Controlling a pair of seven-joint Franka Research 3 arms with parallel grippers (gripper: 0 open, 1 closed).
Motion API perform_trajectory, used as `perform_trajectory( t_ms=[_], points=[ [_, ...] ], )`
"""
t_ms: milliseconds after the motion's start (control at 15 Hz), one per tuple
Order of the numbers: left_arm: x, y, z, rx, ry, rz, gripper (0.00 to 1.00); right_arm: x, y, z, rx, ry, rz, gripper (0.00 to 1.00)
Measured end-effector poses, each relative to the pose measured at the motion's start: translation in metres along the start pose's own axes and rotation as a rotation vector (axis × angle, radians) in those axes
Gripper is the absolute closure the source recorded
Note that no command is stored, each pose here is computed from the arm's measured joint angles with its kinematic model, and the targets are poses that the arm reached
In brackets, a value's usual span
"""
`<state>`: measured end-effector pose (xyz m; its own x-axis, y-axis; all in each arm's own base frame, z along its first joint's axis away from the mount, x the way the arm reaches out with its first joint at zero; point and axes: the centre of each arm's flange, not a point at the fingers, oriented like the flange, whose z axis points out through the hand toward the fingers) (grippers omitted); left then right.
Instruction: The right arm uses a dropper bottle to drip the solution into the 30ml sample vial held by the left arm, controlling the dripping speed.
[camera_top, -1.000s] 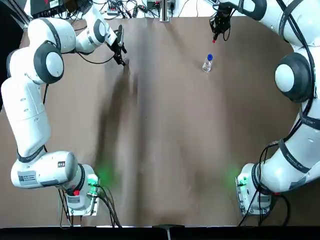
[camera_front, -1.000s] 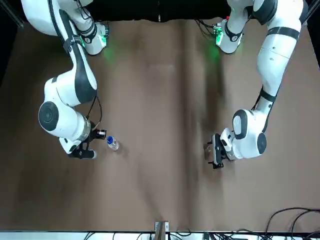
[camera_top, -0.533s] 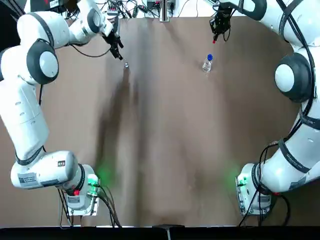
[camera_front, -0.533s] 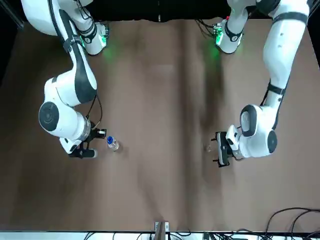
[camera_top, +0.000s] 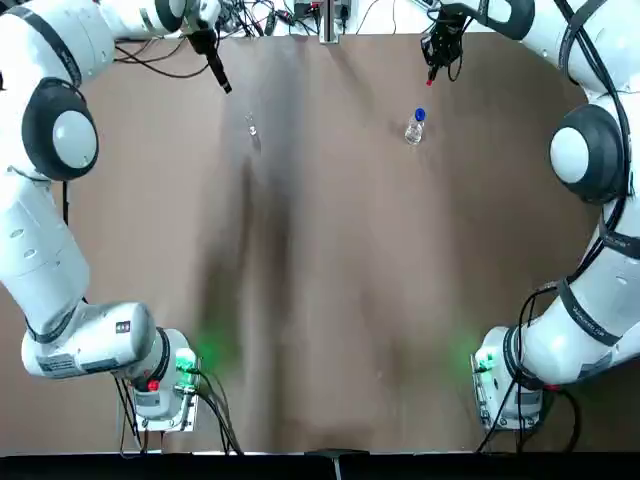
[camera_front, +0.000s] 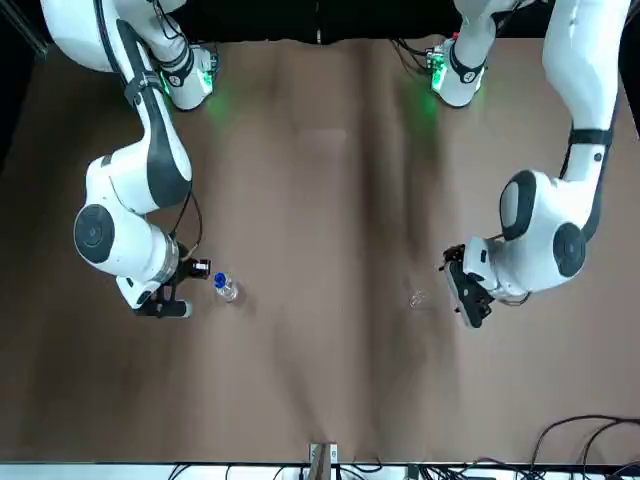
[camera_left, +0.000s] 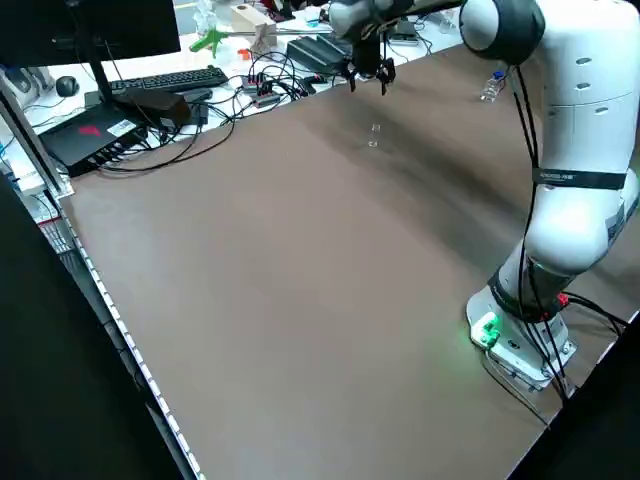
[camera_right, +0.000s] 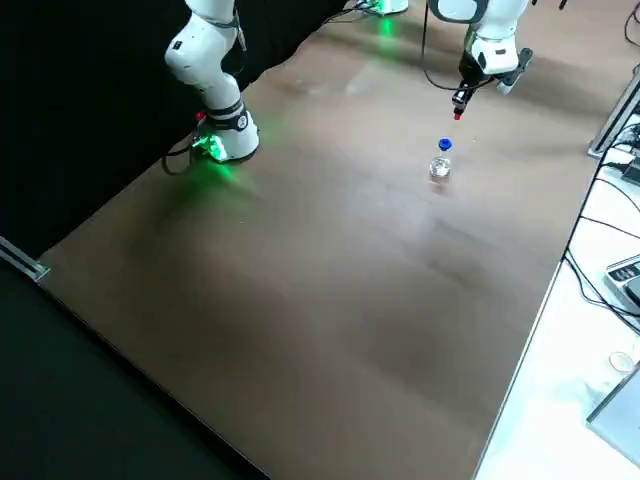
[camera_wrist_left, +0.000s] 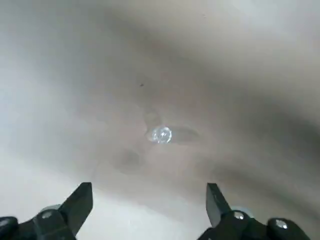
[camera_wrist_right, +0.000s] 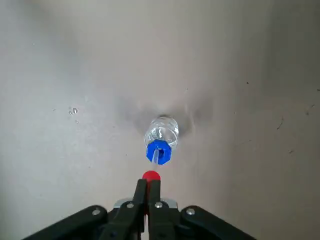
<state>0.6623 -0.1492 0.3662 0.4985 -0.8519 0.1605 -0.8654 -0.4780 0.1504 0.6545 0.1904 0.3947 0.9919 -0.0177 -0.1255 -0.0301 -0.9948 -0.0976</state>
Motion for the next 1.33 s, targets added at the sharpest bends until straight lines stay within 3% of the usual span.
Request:
perform_trajectory(
  t_ms=[200, 467, 667, 933, 1133, 1333],
  points=[
    [0.007, 0.012, -0.047, 0.065, 0.001, -0.161, 0.0, 0.0, -0.001, 0.0, 0.0, 0.001, -0.001, 0.96],
    [0.003, 0.035, -0.104, 0.092, -0.01, -0.388, 0.0, 0.001, -0.003, -0.01, 0.006, 0.019, -0.005, 0.96],
    [0.005, 0.068, -0.137, 0.151, -0.078, -0.603, 0.0, -0.001, -0.003, -0.023, 0.011, 0.038, -0.006, 0.96],
    [0.017, 0.111, -0.153, 0.203, -0.145, -0.746, 0.0, -0.002, -0.003, -0.022, 0.01, 0.031, -0.006, 0.96],
    [0.009, 0.116, -0.159, 0.218, -0.177, -0.902, 0.0, -0.006, -0.002, -0.008, 0.001, 0.001, -0.005, 0.96],
    [-0.003, 0.114, -0.167, 0.223, -0.196, -0.96, 0.0, -0.008, 0.0, 0.003, -0.006, -0.021, -0.002, 0.96]
  ],
)
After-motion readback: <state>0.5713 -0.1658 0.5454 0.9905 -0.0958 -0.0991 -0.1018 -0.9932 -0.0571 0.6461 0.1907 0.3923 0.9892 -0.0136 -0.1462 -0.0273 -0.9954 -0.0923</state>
